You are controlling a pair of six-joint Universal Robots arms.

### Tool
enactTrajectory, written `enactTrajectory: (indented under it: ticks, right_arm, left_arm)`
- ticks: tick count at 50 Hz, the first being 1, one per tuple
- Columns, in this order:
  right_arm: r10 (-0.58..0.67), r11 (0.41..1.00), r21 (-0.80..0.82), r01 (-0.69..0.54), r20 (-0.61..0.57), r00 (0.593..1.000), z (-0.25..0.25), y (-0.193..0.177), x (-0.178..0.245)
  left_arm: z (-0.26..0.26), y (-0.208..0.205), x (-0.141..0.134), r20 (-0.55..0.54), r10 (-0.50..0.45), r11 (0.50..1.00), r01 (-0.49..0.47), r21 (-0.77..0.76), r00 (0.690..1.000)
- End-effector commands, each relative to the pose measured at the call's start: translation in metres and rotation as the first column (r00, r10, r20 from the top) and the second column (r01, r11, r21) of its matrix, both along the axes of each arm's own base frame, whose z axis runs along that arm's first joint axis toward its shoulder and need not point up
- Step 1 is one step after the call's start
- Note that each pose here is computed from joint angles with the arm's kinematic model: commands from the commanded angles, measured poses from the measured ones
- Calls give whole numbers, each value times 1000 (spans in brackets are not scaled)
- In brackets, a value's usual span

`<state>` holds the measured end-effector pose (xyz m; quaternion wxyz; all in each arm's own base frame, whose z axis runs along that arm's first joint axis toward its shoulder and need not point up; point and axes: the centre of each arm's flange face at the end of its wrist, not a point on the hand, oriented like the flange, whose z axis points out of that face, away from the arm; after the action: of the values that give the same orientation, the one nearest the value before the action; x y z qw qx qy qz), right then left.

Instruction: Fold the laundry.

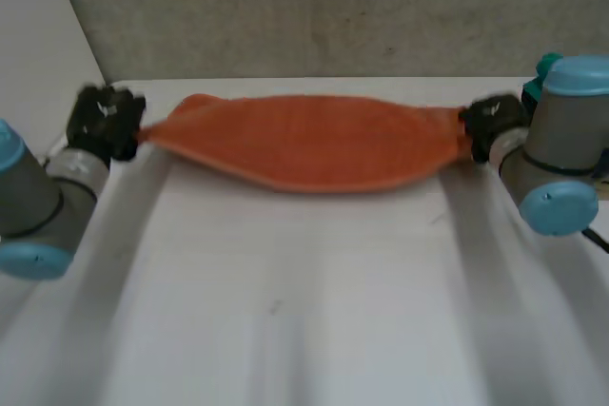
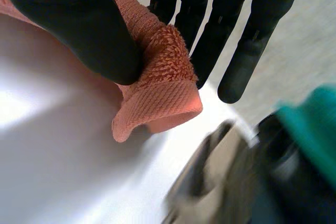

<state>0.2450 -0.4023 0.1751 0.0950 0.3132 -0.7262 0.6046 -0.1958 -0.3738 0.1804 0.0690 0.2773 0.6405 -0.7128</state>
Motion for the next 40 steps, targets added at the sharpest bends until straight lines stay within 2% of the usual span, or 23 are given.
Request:
enactTrajectory:
  ticks: [1, 3, 4, 6, 7, 8, 10, 12, 17, 20, 23, 25, 28, 32, 40]
  right_arm:
    - [53, 968, 250, 1, -208, 977, -6, 60, -24]
    - [86, 946, 325, 8, -275, 958, -1, 89, -35]
    - [109, 935, 353, 5, -303, 947, 0, 100, -38]
    - [166, 913, 407, -7, -357, 919, 1, 122, -45]
    - [228, 897, 442, -25, -412, 882, 1, 140, -50]
    - [253, 892, 452, -35, -432, 866, 2, 146, -52]
    - [283, 889, 456, -49, -461, 841, 2, 153, -54]
    - [288, 900, 432, -61, -483, 827, 1, 154, -55]
    - [230, 933, 354, -58, -466, 854, 7, 141, -52]
    - [181, 949, 311, -47, -416, 891, 5, 123, -45]
    - [137, 958, 287, -26, -375, 917, -4, 101, -39]
    - [123, 961, 277, -21, -359, 925, -8, 91, -37]
    - [96, 968, 252, -7, -339, 936, -13, 74, -34]
    - [50, 981, 195, 13, -312, 949, -16, 52, -27]
    - [-8, 992, 120, 46, -300, 954, -33, 17, -21]
  left_arm:
    - [-3, 82, 20, 257, -34, 965, -35, 260, 966]
    - [-4, 105, 25, 320, -68, 940, -47, 339, 945]
    - [-2, 128, 31, 371, -105, 910, -62, 411, 923]
    - [-2, 151, 36, 408, -144, 873, -78, 482, 902]
    - [-1, 161, 38, 418, -167, 853, -81, 515, 893]
    - [-1, 179, 40, 432, -212, 821, -80, 565, 877]
    - [0, 187, 41, 444, -235, 809, -79, 583, 865]
    - [0, 187, 41, 459, -244, 820, -72, 568, 854]
    - [-1, 163, 37, 476, -216, 866, -58, 496, 853]
    - [0, 135, 24, 473, -199, 907, -20, 420, 858]
    - [4, 114, 10, 444, -185, 934, 17, 356, 877]
    - [5, 86, -2, 395, -152, 955, 31, 296, 906]
    - [6, 51, -13, 343, -118, 972, 38, 233, 932]
    - [-3, 12, -20, 311, -91, 979, 27, 203, 946]
    - [-21, -26, -44, 325, -41, 990, -7, 142, 945]
